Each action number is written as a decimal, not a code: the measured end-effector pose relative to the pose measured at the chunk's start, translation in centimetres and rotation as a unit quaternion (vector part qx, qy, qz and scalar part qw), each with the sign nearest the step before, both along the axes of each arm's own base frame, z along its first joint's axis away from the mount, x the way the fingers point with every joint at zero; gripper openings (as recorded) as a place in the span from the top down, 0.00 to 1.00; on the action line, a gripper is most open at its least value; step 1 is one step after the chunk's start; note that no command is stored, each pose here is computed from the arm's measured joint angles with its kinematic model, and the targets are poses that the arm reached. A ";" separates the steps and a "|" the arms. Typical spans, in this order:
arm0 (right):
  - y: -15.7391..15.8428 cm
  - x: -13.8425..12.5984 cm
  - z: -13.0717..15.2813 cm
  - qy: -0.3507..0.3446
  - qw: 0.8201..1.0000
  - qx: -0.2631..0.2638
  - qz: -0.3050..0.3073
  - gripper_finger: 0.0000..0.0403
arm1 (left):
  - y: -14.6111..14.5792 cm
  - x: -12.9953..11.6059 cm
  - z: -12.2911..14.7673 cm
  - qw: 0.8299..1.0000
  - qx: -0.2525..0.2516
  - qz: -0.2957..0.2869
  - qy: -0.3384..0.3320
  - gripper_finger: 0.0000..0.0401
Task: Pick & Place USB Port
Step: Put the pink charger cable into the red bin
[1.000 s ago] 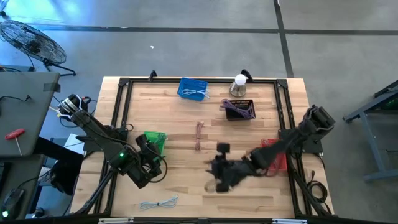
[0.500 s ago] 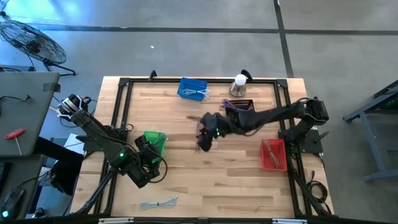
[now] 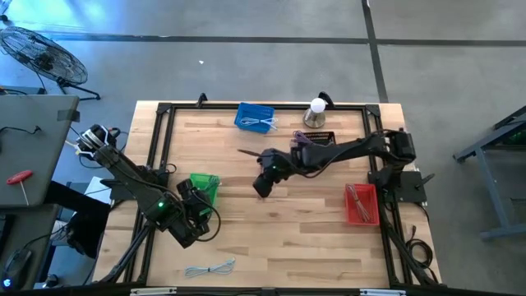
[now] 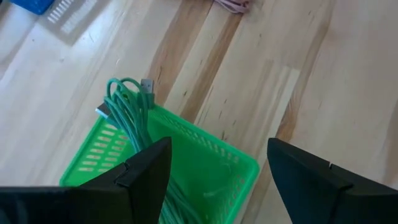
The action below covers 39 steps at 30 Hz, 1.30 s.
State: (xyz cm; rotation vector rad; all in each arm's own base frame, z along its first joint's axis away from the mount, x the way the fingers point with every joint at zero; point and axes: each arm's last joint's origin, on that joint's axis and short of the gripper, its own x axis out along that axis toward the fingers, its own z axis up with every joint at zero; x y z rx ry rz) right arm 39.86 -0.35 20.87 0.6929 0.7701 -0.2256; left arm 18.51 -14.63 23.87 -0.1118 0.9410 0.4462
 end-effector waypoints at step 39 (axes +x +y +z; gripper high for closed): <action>-0.3 2.9 -5.7 0.168 0.984 -0.025 -0.060 0.64 | 0.1 0.1 0.2 0.999 0.035 -0.007 -0.021 0.36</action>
